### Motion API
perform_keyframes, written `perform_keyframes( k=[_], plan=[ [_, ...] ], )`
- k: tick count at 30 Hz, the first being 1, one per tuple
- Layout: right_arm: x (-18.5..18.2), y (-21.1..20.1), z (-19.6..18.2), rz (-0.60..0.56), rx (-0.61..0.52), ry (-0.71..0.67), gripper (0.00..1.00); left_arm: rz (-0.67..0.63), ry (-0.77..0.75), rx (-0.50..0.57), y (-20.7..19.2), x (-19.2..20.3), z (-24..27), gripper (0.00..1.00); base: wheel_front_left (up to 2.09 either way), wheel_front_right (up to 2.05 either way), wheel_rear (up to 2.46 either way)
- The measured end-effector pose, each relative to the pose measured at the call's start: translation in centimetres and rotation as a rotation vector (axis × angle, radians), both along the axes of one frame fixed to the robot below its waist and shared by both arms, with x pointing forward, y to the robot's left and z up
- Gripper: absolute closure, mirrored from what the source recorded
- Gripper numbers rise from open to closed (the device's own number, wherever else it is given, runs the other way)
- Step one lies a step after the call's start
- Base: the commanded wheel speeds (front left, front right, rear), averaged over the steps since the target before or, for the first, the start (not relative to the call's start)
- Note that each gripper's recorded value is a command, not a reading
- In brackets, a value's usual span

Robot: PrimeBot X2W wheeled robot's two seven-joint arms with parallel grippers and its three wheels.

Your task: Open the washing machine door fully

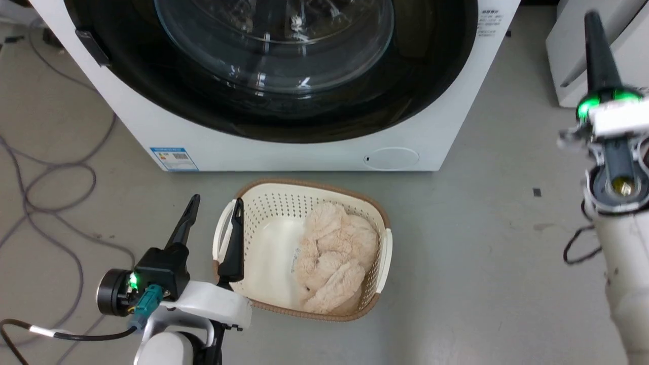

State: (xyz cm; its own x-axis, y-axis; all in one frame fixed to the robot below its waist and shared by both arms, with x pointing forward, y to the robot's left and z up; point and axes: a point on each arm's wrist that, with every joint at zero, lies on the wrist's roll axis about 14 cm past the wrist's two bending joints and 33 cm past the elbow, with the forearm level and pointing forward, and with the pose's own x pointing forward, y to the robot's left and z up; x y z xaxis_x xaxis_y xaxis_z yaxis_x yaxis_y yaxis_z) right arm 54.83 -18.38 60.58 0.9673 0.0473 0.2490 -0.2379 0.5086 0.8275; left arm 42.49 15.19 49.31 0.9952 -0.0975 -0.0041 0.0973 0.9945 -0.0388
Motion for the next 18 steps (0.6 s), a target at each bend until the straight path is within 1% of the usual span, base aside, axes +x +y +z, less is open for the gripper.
perform_keyframes(
  k=[3,5,12,18],
  plan=[
    [1.6,0.8,0.5,0.033,-0.004,0.003,1.00,-0.005,-0.001,-0.008,-0.1,0.5,-0.2,0.00,0.00,0.00,0.00],
    [3.2,2.0,0.8,0.078,-0.018,0.019,1.00,-0.004,-0.001,-0.014,-0.1,0.8,-0.5,0.00,0.00,0.00,0.00],
    [6.2,5.6,0.5,0.199,-0.095,0.095,1.00,-0.003,0.004,-0.025,0.1,1.2,-1.1,0.00,0.00,0.00,0.00],
    [8.8,7.1,-0.1,0.256,-0.140,0.176,1.00,0.006,0.001,-0.034,0.4,2.3,-1.6,0.00,0.00,0.00,0.00]
  ],
)
